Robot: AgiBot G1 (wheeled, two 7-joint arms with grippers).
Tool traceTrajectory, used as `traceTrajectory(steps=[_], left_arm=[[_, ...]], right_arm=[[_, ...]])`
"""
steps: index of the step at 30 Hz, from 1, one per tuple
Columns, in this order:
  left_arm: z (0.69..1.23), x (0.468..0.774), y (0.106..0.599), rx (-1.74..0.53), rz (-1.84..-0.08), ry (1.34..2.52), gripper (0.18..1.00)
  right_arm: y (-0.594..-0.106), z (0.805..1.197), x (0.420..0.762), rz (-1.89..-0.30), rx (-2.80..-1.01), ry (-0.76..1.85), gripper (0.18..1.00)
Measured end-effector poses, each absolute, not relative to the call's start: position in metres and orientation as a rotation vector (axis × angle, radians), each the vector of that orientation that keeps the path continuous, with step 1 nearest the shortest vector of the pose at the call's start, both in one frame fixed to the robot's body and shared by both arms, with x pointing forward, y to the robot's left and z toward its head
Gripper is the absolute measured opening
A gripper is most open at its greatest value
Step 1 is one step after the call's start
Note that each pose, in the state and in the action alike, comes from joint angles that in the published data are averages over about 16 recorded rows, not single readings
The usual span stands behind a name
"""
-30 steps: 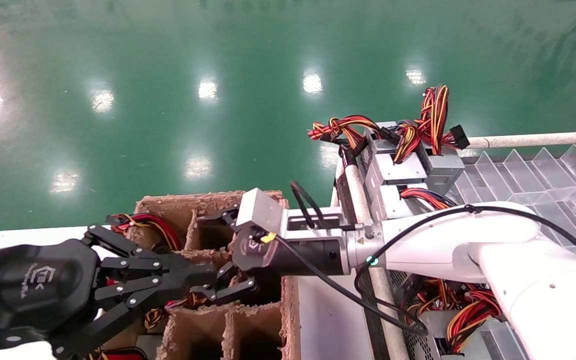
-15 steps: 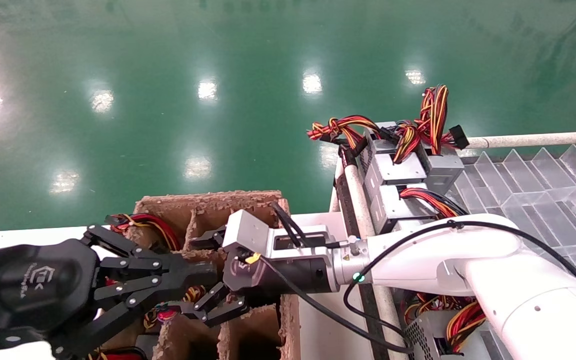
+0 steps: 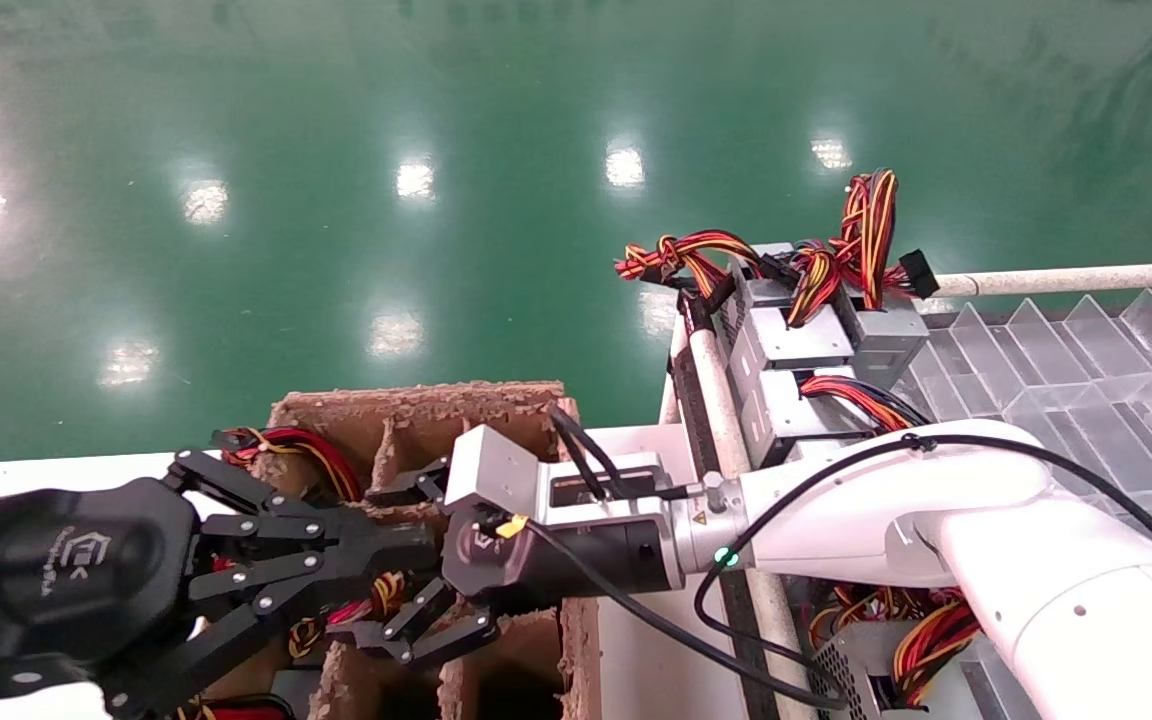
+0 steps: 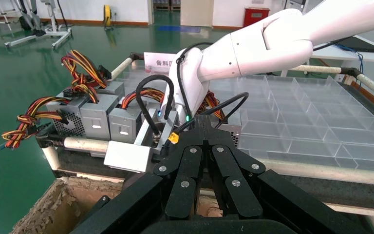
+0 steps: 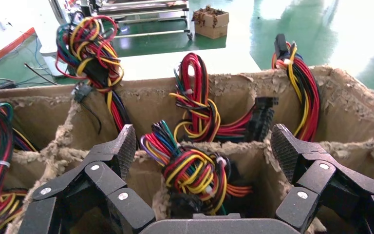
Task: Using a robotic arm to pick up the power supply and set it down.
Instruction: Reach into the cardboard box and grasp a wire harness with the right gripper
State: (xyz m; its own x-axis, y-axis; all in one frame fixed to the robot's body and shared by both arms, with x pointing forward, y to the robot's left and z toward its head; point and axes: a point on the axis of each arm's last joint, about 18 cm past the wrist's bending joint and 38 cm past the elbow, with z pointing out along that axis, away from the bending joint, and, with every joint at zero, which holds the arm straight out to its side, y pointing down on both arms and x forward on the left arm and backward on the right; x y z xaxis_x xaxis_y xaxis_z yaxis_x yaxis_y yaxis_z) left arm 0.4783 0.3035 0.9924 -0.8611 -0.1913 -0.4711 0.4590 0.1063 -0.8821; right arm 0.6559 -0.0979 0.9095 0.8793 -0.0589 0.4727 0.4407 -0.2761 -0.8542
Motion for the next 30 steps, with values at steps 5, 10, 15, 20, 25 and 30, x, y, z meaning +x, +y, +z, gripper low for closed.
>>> traceTrajectory(steps=[5, 10, 15, 20, 25, 30], left_arm=[[0.992, 0.478, 0.303, 0.26, -1.805, 1.916, 0.192], [0.992, 0.478, 0.303, 0.26, -1.805, 1.916, 0.192], [0.992, 0.478, 0.303, 0.26, -1.805, 1.916, 0.192], [0.992, 0.478, 0.303, 0.26, -1.805, 1.916, 0.192], [0.992, 0.478, 0.303, 0.26, -1.805, 1.916, 0.192], [0.992, 0.478, 0.303, 0.26, -1.805, 1.916, 0.192]], right_arm=[[-0.099, 0.903, 0.659, -0.498, -1.804, -0.27, 1.001], [-0.099, 0.898, 0.661, -0.501, -1.812, -0.258, 0.999], [-0.099, 0.895, 0.661, -0.501, -1.821, -0.255, 0.996], [-0.1, 0.895, 0.661, -0.502, -1.824, -0.258, 0.979], [-0.099, 0.896, 0.661, -0.504, -1.824, -0.261, 0.942], [-0.098, 0.897, 0.662, -0.509, -1.822, -0.262, 0.88]])
